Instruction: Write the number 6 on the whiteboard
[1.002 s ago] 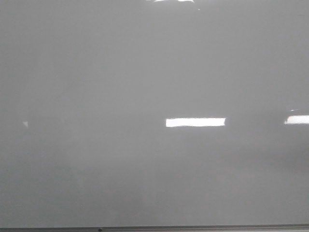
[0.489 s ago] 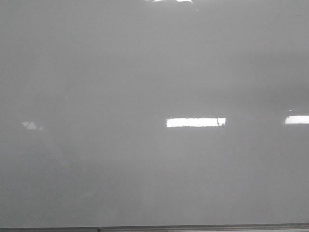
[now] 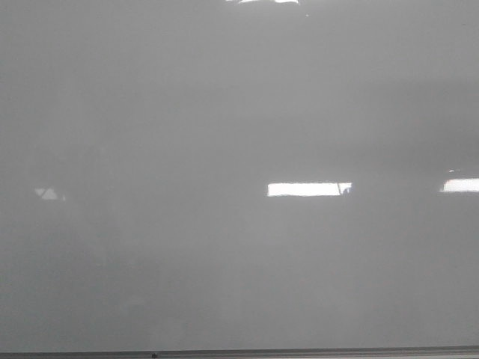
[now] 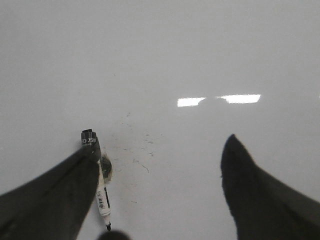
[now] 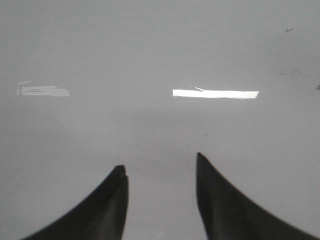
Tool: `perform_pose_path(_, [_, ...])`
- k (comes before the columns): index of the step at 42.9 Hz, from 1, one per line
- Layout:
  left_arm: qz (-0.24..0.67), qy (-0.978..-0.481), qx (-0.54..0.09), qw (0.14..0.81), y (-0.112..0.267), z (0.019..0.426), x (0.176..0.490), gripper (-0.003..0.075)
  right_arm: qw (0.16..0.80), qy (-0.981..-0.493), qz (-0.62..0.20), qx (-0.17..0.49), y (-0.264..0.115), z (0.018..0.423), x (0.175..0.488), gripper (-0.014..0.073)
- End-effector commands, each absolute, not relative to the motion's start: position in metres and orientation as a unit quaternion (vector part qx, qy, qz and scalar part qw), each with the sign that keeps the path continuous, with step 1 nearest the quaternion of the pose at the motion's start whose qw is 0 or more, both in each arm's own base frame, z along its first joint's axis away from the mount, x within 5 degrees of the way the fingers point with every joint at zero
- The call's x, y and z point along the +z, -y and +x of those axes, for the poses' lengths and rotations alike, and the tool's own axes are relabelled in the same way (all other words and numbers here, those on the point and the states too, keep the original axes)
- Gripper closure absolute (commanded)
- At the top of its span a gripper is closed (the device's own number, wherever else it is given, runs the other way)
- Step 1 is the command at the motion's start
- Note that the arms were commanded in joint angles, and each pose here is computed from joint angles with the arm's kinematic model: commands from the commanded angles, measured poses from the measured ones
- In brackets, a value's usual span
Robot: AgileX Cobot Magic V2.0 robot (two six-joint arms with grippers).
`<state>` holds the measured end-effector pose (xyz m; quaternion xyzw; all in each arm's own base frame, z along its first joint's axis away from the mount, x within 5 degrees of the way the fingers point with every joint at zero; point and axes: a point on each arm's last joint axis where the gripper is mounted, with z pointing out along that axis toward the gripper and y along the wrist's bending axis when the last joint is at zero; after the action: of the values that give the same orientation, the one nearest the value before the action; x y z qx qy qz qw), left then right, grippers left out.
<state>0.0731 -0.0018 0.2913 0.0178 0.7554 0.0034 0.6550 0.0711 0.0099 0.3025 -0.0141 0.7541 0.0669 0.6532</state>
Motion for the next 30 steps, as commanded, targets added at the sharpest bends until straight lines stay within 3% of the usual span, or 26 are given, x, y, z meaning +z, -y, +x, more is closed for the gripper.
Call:
perform_pose_path(1, [0.016,-0.720,0.003,0.694,0.002,0.075,0.310,0.0119,0.686,-0.724,-0.007,0.071,-0.009,0.072,0.320,0.0088])
perform_pose_path(12, [0.019,-0.754,0.019,0.656,0.000,0.093,0.304,0.0123,0.690,-0.721,-0.006,0.070,-0.009,0.072,0.320,0.0086])
perform_pose_path(24, [-0.104,-0.823,0.043,0.557,-0.034,0.157,0.290,0.0123,0.690,-0.721,-0.006,0.070,-0.009,0.072,0.320,0.0086])
perform_pose_path(30, [-0.120,-0.844,0.042,0.521,-0.043,0.185,0.268,0.0123,0.690,-0.721,-0.006,0.070,-0.009,0.072,0.320,0.0086])
